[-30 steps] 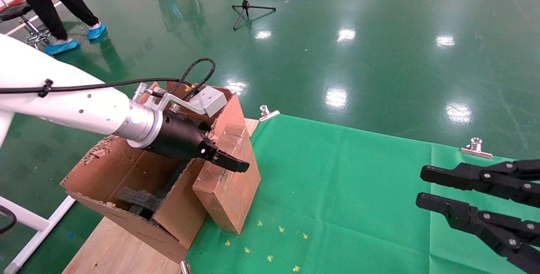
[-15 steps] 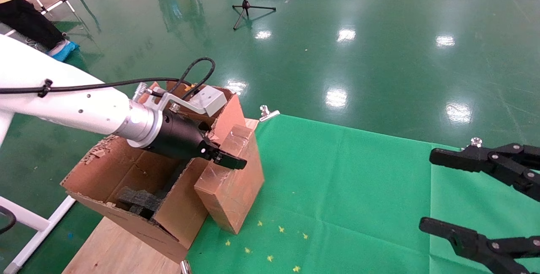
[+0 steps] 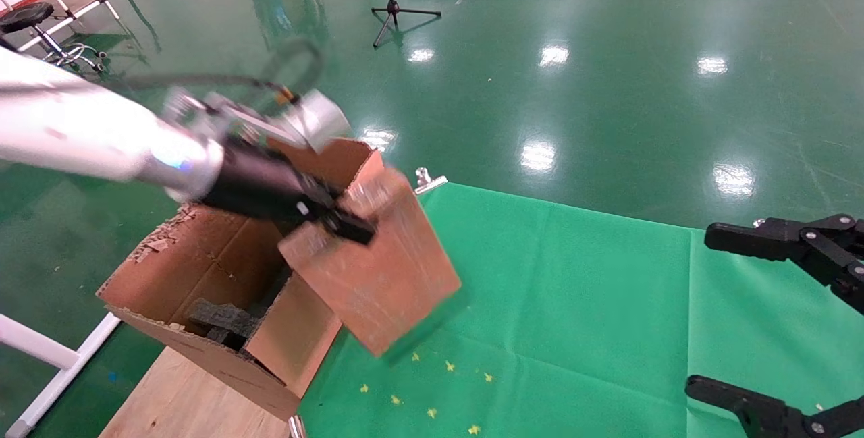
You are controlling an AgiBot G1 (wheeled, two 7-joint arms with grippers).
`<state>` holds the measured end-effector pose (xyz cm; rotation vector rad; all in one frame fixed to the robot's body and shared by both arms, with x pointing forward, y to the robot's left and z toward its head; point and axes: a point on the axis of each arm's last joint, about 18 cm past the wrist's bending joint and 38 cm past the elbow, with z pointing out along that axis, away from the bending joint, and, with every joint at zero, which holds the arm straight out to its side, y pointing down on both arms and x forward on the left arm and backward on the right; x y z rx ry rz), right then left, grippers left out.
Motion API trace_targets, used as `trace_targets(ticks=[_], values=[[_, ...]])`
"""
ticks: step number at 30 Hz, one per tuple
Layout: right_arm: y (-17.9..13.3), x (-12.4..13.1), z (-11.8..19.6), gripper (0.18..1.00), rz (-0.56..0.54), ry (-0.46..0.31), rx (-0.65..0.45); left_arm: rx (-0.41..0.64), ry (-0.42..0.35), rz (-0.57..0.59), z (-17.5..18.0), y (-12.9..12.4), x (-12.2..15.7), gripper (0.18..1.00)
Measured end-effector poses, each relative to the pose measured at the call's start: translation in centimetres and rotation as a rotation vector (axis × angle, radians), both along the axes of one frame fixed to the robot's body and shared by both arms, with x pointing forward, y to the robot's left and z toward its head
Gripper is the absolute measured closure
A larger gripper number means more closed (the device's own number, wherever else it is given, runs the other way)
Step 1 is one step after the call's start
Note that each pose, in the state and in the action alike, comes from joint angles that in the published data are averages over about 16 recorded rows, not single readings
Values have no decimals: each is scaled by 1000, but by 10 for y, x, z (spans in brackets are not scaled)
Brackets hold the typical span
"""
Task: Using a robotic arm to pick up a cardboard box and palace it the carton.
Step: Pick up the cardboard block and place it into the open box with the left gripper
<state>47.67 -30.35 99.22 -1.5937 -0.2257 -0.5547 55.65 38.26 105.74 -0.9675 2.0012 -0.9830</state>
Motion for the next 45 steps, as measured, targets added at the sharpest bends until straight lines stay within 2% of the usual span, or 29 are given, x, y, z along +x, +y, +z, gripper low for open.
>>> trace_targets(ticks=[6, 10, 15, 21, 26, 32, 38, 45], values=[[0, 0, 0, 214, 0, 0, 0, 20, -151, 51, 46, 53, -32, 853], [0, 0, 0, 192, 0, 0, 0, 37, -200, 131, 58, 93, -41, 862], [0, 0, 0, 181, 0, 0, 0, 72, -186, 252, 49, 137, -31, 866], [0, 0, 0, 178, 0, 0, 0, 99, -90, 386, 17, 174, -1, 868], [0, 0, 0, 178, 0, 0, 0, 86, -16, 475, -9, 190, 22, 868], [0, 0, 0, 178, 0, 0, 0, 23, 43, 551, -33, 199, 39, 869], [0, 0, 0, 178, 0, 0, 0, -21, 64, 596, -54, 204, 53, 869], [0, 0, 0, 178, 0, 0, 0, -16, 78, 624, -78, 204, 68, 870]])
